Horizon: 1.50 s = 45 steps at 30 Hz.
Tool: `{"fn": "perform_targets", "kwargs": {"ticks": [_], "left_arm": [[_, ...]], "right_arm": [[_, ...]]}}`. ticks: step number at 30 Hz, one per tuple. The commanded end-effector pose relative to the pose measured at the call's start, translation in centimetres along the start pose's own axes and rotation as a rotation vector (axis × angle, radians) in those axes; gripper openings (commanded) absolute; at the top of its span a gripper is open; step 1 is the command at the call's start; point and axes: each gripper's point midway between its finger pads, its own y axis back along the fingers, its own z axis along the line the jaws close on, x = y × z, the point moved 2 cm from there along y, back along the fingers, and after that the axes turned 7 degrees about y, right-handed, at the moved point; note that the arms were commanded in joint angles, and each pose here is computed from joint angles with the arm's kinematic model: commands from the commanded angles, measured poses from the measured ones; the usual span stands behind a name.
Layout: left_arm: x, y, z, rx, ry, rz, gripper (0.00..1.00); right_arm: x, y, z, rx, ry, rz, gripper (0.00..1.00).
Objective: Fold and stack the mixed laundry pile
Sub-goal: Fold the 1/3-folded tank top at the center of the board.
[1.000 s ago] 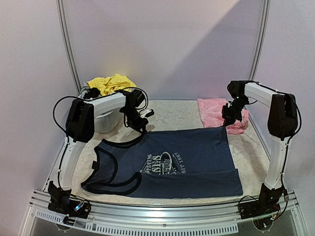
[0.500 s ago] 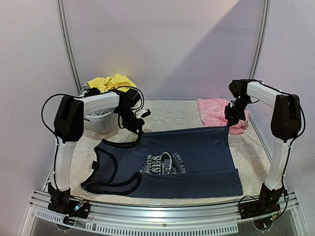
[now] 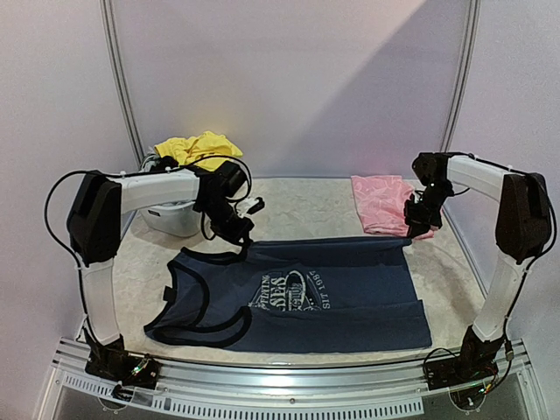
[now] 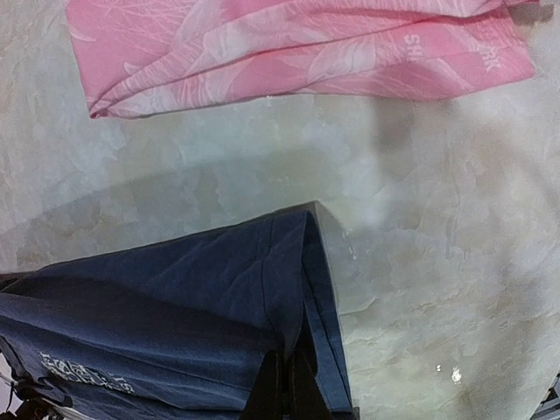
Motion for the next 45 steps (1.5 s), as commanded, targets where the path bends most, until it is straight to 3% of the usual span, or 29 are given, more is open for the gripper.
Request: {"fn": "perform_targets", "kwargs": {"ticks": [1,26,39,45], "left_arm": [[0.9,0.5,-0.9,-0.041,-0.002,-0.031,0.02],[6.2,-0.9,-3.4,-0.076,-0.002,0.004,0.06],[7.3,-1.3,-3.2,-0.107,0.03,-0.002,0.2],[7.1,1.5,-3.3,-0.115,0.062,-0.078,0.26]], "right_arm": [[0.5,1.0,0.0,-0.012,-0.005,-0.054,0.0],[7.6,-2.4,-1.7,-0.028,-0.078,0.05,0.0],[10.3,-4.1,-1.8,-0.05,-0.113,0.124,0.0],[11.4,-4.5,-2.3,-0.025,-0.119,0.15,0.0]]}}
